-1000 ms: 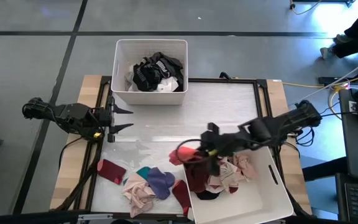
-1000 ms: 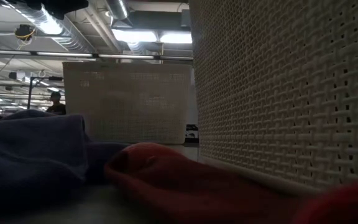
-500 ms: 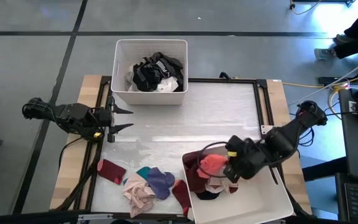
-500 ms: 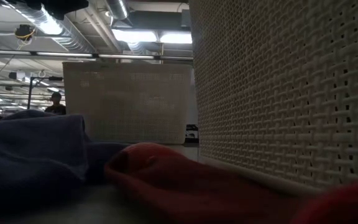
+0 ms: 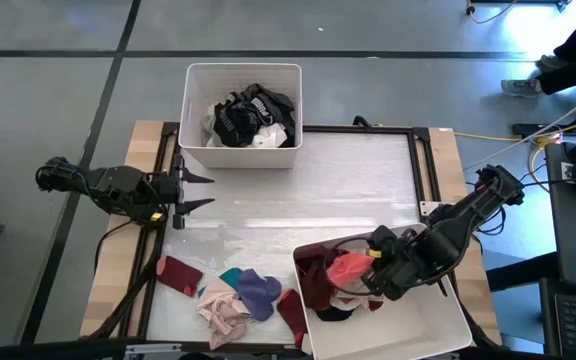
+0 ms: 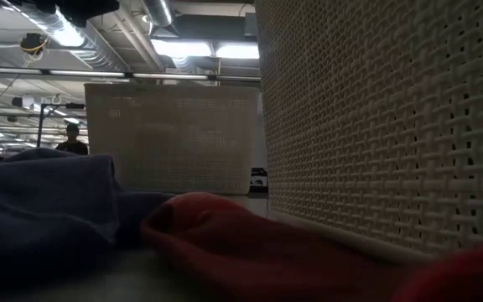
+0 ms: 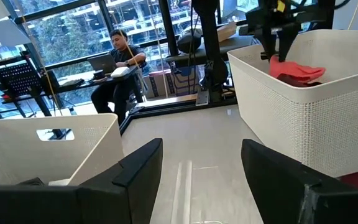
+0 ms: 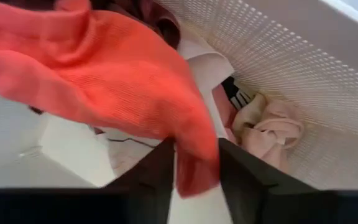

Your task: Sort clothes

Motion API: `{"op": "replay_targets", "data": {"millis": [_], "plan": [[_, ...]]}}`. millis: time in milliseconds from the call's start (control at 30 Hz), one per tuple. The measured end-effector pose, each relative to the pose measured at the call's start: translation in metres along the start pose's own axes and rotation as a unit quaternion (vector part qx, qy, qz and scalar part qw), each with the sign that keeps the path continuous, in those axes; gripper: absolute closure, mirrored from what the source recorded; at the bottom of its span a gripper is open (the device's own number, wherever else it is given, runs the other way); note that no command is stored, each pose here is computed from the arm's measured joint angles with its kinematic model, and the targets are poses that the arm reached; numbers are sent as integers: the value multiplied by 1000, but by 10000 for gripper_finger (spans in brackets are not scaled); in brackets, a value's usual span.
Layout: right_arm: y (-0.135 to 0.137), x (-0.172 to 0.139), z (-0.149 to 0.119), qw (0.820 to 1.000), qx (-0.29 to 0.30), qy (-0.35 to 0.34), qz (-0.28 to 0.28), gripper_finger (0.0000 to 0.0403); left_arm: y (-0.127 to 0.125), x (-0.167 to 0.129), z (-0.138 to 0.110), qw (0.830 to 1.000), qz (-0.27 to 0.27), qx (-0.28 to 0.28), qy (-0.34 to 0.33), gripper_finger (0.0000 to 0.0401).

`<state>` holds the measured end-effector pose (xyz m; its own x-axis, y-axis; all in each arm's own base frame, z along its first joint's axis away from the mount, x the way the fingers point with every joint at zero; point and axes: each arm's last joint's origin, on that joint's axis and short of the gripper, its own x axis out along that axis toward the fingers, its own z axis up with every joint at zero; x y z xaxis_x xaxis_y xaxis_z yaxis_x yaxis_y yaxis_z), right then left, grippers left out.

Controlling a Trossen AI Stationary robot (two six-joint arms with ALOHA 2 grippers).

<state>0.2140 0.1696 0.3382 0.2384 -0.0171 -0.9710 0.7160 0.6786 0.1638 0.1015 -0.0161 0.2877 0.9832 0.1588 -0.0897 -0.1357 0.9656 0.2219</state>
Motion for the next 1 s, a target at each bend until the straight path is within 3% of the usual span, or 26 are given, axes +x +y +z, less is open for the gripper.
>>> {"op": "replay_targets", "data": {"millis": [233, 400, 500, 733, 1000], "plan": [[0, -3, 7, 1000, 9, 15, 9, 182, 0, 0, 0, 1000, 0, 0, 0, 191], [4, -23, 21, 998, 33, 27, 54, 153, 0, 0, 0, 1000, 0, 0, 0, 191], [8, -34, 30, 995, 32, 1, 89, 149, 0, 0, 0, 1000, 0, 0, 0, 191], [23, -45, 54, 978, -42, -113, 170, 148, 0, 0, 0, 1000, 0, 0, 0, 191], [57, -36, 94, 926, -172, -241, 234, 148, 0, 0, 0, 1000, 0, 0, 0, 191]]}}
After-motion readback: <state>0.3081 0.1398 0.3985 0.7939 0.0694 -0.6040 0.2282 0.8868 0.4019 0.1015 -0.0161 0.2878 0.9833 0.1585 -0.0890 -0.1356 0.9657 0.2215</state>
